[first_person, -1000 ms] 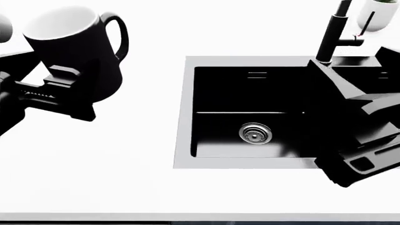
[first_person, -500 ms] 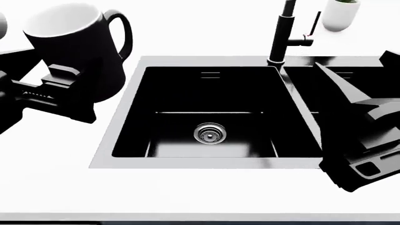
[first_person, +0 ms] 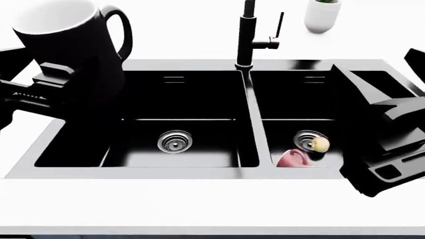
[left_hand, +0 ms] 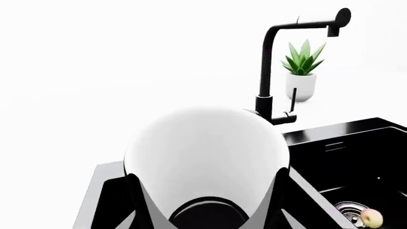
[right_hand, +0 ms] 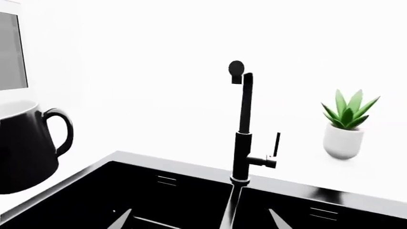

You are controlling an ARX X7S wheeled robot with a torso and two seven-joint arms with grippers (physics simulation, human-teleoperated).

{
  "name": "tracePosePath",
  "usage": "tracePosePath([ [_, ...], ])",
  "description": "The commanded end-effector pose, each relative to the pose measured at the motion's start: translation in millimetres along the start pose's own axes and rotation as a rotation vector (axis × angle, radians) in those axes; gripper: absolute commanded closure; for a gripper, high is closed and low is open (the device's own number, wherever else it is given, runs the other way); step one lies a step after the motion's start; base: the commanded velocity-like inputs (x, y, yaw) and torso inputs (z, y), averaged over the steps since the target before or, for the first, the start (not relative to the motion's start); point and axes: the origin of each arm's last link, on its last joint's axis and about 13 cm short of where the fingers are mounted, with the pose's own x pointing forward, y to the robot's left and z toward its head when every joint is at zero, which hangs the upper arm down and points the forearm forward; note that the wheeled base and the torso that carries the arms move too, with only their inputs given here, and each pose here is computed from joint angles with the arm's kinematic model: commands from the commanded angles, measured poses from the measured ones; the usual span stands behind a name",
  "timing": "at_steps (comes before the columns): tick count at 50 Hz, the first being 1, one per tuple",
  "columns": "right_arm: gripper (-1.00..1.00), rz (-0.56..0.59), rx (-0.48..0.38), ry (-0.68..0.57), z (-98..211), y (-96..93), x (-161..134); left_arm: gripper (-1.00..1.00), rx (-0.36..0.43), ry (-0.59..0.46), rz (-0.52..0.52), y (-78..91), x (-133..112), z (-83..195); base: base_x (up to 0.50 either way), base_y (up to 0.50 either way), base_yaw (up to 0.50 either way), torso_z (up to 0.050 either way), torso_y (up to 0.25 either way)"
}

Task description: Pick the mug and mug and place them in the sink. Then turn on the water.

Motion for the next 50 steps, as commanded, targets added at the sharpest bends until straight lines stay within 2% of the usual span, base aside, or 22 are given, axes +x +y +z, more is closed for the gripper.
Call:
tracePosePath([
  [1, -1.00, -0.020, -0.053, 0.026, 8, -3.7, 4, 1.00, -0.002, -0.005, 0.024, 5.5, -3, 8, 0.00, -0.50, 0.00, 0.000, 0.000],
  [16, -1.00, -0.003, -0.103, 0.073, 13, -5.1, 20, 1.00, -0.023, -0.015, 0.073, 19.0, 4, 15, 0.00, -0.41, 0.00, 0.000, 0.000],
  [27, -1.00, 0.002, -0.101, 0.073, 23, -6.3, 26, 1.00, -0.002, -0.016, 0.105, 26.7, 3, 22, 0.04, 0.00, 0.00, 0.000, 0.000],
  [36, -1.00, 0.005, -0.111, 0.062, 27, -5.0, 30, 1.00, 0.005, -0.029, 0.111, 27.0, -11, 36, 0.26, 0.00, 0.00, 0.000, 0.001],
  [50, -1.00, 0.009, -0.115, 0.061, 27, -4.8, 28, 1.00, 0.004, -0.030, 0.111, 28.5, 0, 32, 0.26, 0.00, 0.00, 0.000, 0.001],
])
